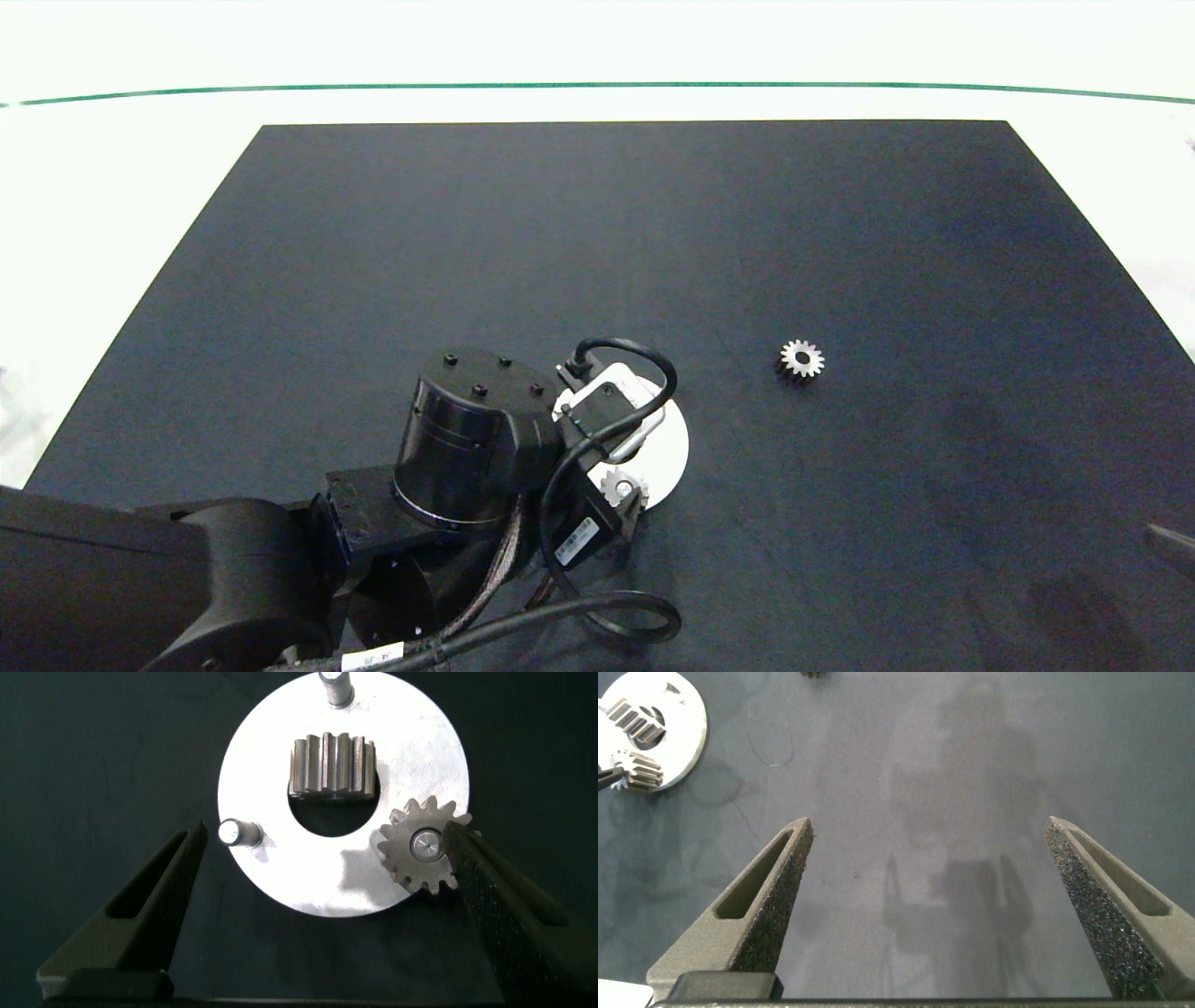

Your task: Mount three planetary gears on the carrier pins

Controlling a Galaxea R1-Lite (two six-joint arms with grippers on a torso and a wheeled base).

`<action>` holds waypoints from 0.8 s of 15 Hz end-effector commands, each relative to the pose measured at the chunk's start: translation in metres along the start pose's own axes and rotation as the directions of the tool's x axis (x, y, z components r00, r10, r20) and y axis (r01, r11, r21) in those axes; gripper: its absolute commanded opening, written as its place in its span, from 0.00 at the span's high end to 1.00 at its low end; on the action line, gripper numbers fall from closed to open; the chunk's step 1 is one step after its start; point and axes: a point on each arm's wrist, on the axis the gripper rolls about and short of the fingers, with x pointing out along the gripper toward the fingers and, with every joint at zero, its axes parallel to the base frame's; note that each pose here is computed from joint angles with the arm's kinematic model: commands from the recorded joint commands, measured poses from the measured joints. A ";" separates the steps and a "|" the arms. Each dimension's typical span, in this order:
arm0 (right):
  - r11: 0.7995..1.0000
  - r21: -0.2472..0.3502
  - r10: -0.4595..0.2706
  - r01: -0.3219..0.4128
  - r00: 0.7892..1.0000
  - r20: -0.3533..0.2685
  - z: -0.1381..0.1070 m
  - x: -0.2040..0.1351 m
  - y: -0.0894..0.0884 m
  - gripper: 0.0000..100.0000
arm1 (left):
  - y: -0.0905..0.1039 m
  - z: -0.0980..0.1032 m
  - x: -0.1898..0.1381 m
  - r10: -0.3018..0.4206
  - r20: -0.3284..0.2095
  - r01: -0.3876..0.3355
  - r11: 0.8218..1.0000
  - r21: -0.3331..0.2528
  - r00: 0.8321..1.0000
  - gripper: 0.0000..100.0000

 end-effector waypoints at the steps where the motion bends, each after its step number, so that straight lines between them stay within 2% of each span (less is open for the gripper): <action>1: 1.000 0.001 0.001 -0.001 1.000 -0.002 0.000 0.000 0.000 0.00 | 0.008 0.015 -0.010 0.005 0.023 -0.005 1.000 -0.009 1.000 0.00; 4: 1.000 0.000 0.002 -0.002 1.000 0.005 0.001 -0.001 0.000 0.00 | 0.006 0.034 -0.022 -0.039 0.034 0.041 0.998 -0.040 0.999 0.00; 6: 1.000 0.001 0.001 -0.001 1.000 0.006 0.001 -0.001 0.000 0.00 | -0.007 0.044 -0.027 -0.090 0.037 0.093 0.992 -0.091 0.995 0.00; 8: 1.000 0.000 0.001 -0.001 1.000 0.011 0.001 -0.002 0.000 0.00 | -0.014 0.039 -0.015 -0.098 0.005 0.099 0.992 -0.085 0.995 0.00; 12: 1.000 0.002 0.003 -0.003 1.000 0.014 0.001 -0.003 0.000 0.00 | -0.023 0.034 0.005 -0.098 -0.020 0.096 0.993 -0.071 0.995 0.00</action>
